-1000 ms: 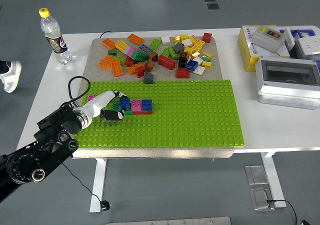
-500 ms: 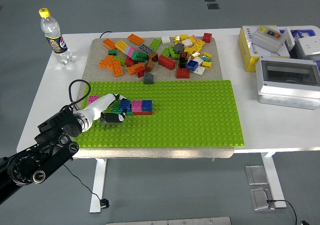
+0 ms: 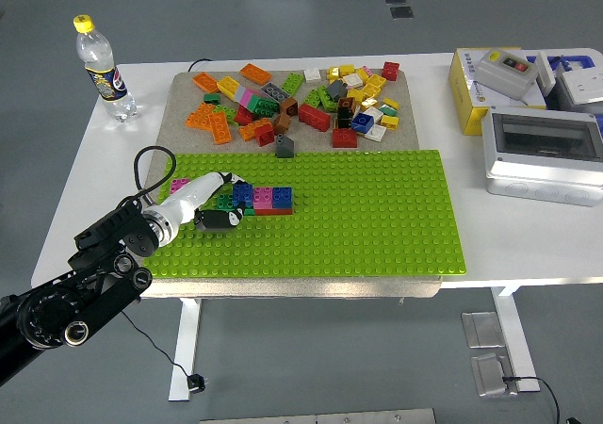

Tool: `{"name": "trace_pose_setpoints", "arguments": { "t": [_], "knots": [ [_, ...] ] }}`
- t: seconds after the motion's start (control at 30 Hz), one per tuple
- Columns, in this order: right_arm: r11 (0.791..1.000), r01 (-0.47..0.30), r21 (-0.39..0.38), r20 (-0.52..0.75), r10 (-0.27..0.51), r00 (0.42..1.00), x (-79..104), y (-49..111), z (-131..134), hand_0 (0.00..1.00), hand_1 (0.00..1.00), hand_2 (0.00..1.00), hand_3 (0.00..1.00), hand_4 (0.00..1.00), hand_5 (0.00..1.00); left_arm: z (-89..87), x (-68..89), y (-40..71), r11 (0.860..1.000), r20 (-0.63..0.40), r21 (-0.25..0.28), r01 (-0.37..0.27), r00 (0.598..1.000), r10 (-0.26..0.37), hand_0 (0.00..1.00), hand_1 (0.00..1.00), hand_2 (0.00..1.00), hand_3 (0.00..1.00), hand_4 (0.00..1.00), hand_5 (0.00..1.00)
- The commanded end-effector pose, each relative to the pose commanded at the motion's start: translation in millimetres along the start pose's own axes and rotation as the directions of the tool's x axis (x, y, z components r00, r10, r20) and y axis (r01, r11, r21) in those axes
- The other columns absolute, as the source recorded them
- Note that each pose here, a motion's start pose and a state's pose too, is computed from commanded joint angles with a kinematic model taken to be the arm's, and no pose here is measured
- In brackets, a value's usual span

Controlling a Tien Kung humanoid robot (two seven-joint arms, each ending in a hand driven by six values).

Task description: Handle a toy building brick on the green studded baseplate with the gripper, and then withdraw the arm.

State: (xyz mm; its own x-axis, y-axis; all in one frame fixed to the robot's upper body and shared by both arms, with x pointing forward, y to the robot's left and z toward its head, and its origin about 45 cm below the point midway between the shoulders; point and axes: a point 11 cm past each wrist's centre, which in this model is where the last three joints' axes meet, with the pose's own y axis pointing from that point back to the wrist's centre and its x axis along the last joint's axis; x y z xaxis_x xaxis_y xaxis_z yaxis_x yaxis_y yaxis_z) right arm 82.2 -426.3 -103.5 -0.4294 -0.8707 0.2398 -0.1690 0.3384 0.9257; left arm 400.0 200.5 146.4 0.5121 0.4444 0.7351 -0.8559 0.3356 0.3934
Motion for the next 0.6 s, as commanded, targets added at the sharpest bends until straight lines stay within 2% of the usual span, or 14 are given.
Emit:
{"name": "trace_pose_setpoints", "arguments": {
  "t": [0.37, 0.6],
  "knots": [
    [1.0, 0.002, 0.001, 0.001, -0.002, 1.0, -0.9, 0.0, -0.2, 0.71, 0.701, 0.754, 0.721, 0.528, 0.737, -3.1, -4.1, -1.4, 1.0, 0.013, 0.014, 0.015, 1.0, -0.015, 0.998, 0.955, 0.957, 0.575, 0.397, 0.249],
    [1.0, 0.003, 0.002, 0.001, -0.003, 1.0, -1.3, 0.0, -1.1, 0.71, 0.701, 0.754, 0.721, 0.528, 0.737, -4.3, -2.5, -2.3, 1.0, 0.033, 0.019, 0.0, 0.999, -0.001, 0.998, 0.954, 0.957, 0.575, 0.395, 0.248]
  ]
}}
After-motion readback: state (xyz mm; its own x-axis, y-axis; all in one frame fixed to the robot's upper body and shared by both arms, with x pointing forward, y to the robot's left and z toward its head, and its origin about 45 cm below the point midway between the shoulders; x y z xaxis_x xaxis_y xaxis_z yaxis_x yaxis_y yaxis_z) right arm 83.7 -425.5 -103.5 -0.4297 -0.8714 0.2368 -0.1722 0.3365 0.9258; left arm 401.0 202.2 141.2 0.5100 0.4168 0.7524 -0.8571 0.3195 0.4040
